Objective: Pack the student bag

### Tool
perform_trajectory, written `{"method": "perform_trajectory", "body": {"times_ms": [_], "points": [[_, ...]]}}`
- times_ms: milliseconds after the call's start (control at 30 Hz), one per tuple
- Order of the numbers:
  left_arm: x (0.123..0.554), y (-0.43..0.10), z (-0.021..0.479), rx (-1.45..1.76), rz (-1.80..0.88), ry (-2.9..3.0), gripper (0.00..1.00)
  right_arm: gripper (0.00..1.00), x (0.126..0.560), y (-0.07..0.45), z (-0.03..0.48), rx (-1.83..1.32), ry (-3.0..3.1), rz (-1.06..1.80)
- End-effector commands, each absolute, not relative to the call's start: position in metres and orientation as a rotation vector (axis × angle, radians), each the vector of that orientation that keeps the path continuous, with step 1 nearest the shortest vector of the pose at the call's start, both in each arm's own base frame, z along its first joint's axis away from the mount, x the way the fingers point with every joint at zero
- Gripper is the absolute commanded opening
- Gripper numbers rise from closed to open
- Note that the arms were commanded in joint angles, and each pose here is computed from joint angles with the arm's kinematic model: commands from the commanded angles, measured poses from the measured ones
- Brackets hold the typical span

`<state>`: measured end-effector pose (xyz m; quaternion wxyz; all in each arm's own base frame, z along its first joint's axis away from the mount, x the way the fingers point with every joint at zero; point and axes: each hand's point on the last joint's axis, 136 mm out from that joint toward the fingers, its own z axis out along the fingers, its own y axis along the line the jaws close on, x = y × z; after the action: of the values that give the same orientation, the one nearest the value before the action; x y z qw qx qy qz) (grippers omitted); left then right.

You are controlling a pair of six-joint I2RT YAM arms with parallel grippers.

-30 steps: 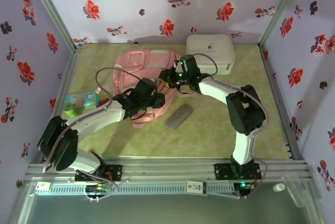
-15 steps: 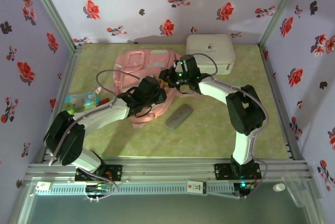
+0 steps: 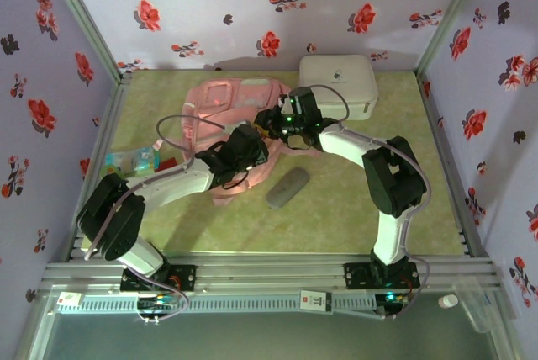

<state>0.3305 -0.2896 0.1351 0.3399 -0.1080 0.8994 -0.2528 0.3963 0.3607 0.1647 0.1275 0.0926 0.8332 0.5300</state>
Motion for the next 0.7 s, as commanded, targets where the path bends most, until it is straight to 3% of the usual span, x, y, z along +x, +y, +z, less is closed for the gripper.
{"method": "perform_trajectory", "body": {"times_ms": [0,267,400,667], "points": [[0.35,-0.277,0.14,-0.376,-0.618,2.224,0.23,0.24,0.383,0.383,0.197,0.116,2.337,1.687],[0.354,-0.271,0.143,-0.435,-0.624,2.167,0.3,0.22,0.383,0.39,0.2,0.125,2.319,1.73],[0.352,-0.245,0.138,-0.553,-0.477,2.174,0.33,0.22,0.38,0.394,0.2,0.114,2.321,1.728],[0.346,-0.224,0.133,-0.601,-0.335,2.197,0.28,0.21,0.381,0.398,0.194,0.101,2.336,1.684]]}}
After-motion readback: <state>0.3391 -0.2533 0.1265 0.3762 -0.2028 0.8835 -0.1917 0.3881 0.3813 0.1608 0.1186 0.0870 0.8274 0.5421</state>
